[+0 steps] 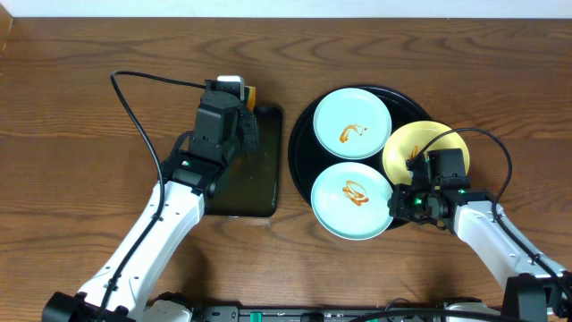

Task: Clean dirty plates on tray and stack at the side
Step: 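Lift the sponge with the left gripper out of the water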

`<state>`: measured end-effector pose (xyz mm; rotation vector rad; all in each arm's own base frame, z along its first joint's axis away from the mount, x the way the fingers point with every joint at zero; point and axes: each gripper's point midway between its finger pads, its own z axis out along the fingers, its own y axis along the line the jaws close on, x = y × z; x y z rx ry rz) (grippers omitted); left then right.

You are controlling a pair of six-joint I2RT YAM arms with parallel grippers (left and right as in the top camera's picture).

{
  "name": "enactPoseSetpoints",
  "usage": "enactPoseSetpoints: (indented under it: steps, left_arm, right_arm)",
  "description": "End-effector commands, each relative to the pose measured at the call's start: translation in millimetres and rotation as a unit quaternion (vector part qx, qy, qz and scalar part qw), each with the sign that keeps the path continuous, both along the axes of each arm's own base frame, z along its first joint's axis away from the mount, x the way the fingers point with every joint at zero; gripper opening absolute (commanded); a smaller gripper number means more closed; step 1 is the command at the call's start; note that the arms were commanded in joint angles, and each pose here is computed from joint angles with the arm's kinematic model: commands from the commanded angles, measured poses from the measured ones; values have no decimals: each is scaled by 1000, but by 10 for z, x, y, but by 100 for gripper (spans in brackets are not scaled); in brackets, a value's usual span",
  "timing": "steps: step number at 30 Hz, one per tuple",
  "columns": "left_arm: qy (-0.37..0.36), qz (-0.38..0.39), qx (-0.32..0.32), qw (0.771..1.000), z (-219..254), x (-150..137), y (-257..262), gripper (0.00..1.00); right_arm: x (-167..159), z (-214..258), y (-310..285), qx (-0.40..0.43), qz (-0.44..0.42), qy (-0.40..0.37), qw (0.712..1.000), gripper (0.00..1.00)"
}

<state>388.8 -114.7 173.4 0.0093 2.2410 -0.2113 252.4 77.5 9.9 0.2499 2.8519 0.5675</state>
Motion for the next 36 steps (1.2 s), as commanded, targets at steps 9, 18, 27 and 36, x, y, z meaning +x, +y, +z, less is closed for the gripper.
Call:
enactPoseSetpoints:
  steps: [9, 18, 27, 36]
  left_arm:
    - [-29, 2, 1, 1000, 223, 50, 14, 7]
    - [-25, 2, 2, 1000, 207, 40, 17, 7]
    - [-13, 2, 6, 1000, 156, 5, 27, 7]
    - [98, 27, 16, 995, -332, -291, 127, 7]
  right_arm:
    - [57, 39, 32, 0, 7, -9, 1000, 4]
    - [56, 39, 32, 1, 7, -8, 1000, 4]
    - [57, 39, 31, 1, 7, -8, 1000, 3]
    - [65, 42, 33, 1, 7, -10, 1000, 1]
